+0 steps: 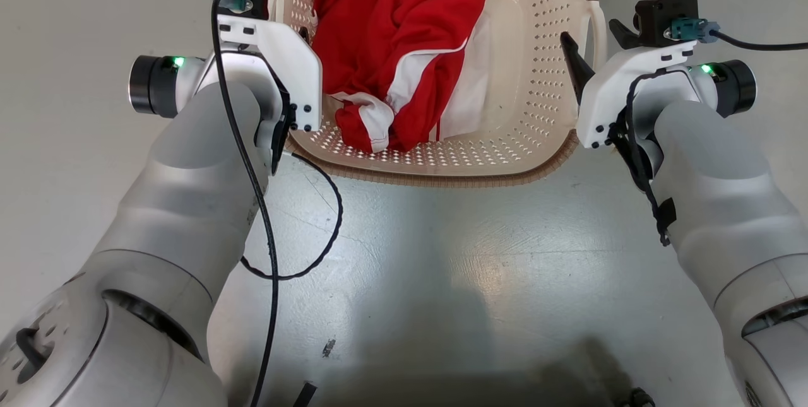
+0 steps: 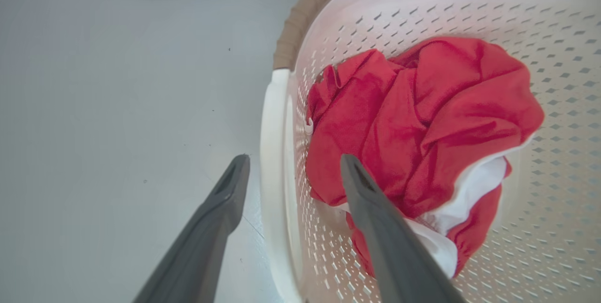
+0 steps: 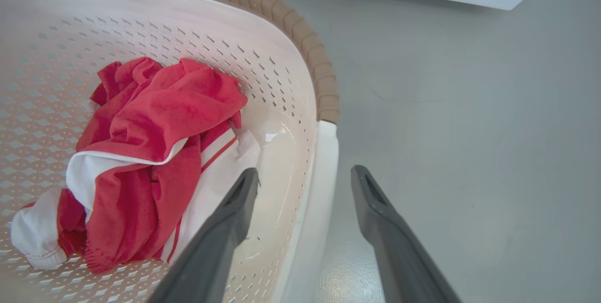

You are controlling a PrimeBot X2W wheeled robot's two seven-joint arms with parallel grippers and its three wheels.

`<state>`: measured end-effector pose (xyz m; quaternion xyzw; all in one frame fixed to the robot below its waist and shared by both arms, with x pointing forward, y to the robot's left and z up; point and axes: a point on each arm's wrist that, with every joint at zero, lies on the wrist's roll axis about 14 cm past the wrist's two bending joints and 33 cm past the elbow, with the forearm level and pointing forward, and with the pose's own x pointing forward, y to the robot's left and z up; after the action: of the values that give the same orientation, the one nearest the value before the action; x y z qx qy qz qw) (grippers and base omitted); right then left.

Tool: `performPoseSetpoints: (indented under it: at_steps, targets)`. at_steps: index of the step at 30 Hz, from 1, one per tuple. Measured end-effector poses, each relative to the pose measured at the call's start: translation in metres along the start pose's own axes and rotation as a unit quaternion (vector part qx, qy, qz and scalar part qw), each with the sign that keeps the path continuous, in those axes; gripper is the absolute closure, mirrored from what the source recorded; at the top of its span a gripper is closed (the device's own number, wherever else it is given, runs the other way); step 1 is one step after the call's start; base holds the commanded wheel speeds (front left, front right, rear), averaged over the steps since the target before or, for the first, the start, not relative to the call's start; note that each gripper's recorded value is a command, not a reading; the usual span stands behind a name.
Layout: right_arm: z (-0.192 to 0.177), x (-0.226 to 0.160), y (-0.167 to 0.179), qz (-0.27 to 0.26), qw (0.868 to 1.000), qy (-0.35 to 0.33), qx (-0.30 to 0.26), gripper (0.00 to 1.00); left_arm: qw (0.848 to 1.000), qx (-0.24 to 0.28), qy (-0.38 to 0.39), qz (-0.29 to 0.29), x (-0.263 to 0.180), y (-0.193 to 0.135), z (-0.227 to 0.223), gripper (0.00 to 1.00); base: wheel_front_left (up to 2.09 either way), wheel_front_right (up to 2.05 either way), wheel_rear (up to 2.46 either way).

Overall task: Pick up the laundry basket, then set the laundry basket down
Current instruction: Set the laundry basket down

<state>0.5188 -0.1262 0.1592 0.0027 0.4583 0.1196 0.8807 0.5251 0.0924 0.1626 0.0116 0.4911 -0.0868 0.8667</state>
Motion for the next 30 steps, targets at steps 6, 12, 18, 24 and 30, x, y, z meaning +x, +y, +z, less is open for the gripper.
performPoseSetpoints:
  at_steps: [6,12,18,24,30]
  targets:
    - [0.006,-0.006,-0.001,-0.005,1.000,-0.009,-0.004,0.00,1.000,-0.007,-0.002,0.005,-0.008,0.002,0.001,0.00,0.00,0.00,0.00]
    - [0.019,-0.013,0.001,-0.006,1.000,-0.025,-0.006,0.00,1.000,-0.018,-0.003,0.012,-0.021,0.007,-0.001,0.00,0.00,0.00,0.00]
    - [0.037,-0.025,0.006,-0.005,0.999,-0.047,-0.017,0.00,0.999,-0.040,-0.014,0.018,-0.038,0.011,0.002,0.00,0.00,0.00,0.00]
    - [0.055,-0.044,0.013,-0.002,0.996,-0.086,-0.034,0.00,0.995,-0.080,-0.064,0.017,-0.062,0.011,0.017,0.00,0.00,0.00,0.00]
    - [0.073,-0.070,0.021,0.000,0.991,-0.125,-0.045,0.00,0.990,-0.099,-0.100,0.014,-0.092,0.011,0.023,0.00,0.00,0.00,0.00]
